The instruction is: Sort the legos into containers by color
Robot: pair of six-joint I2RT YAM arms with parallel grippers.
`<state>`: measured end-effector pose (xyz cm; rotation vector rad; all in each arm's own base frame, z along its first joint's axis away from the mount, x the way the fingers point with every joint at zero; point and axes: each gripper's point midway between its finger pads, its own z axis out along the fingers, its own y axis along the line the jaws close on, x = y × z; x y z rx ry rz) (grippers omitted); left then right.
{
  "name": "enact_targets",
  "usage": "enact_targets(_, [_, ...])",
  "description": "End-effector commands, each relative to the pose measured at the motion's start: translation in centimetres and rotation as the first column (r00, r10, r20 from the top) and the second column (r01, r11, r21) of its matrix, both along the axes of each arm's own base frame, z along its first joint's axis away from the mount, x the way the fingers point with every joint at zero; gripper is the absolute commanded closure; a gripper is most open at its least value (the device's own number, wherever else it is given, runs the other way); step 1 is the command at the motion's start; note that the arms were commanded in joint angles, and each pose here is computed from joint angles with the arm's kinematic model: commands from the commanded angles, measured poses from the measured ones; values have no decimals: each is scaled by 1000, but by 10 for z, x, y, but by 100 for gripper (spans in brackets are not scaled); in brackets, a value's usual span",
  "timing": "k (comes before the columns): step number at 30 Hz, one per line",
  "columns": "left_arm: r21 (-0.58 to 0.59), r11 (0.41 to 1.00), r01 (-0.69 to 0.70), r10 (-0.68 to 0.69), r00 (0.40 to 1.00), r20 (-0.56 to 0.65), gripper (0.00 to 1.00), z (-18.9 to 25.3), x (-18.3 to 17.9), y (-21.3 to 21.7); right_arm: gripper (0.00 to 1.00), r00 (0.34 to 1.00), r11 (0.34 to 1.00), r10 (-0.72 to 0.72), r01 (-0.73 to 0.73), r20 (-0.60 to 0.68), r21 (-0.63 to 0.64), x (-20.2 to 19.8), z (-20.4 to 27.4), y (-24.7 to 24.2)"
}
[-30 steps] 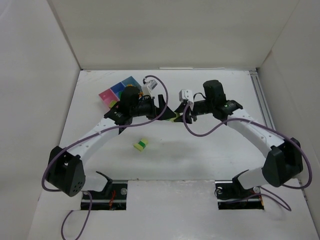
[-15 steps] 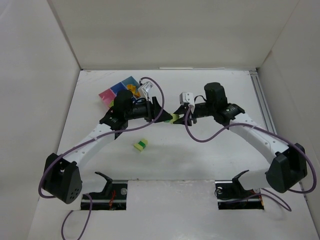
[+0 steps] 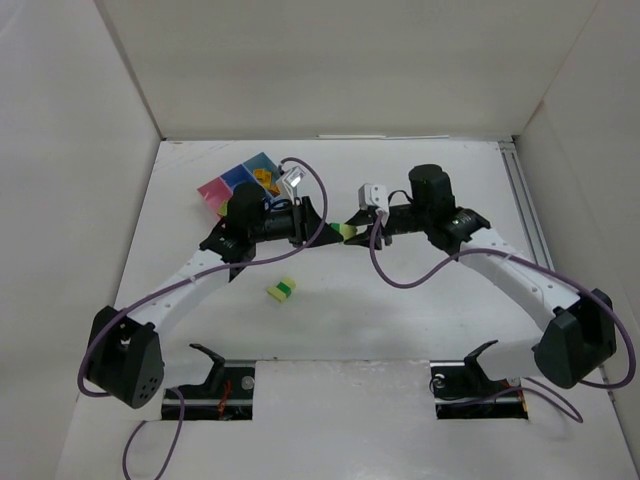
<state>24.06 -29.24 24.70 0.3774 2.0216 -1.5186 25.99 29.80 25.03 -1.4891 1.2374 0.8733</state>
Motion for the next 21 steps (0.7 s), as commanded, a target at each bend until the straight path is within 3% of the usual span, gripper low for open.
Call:
enact_targets(1, [-54,998,19,-13,994,108,71,26,-6,3,100,998,999,-21,20,56,25,2,13,1])
enact_targets(6, [-47,999,-18,22,995,98,77,27,-1,12,100,994,994,-106,106,30,1,8,5,-13])
enact_targets(17, [-6,990,-142,142,988,63,78,17,24,40,100,975,975,-223,223,-10,-17,8,-8,-42])
enact_targets(20, [144,927,-346,349,937,8,78,-6,60,71,100,956,956,-291,291,-22,-23,18,-8,-46])
enact_targets(21, [249,827,-504,518,855,13,78,-25,88,96,100,935,935,-355,354,-17,-31,29,-9,-53])
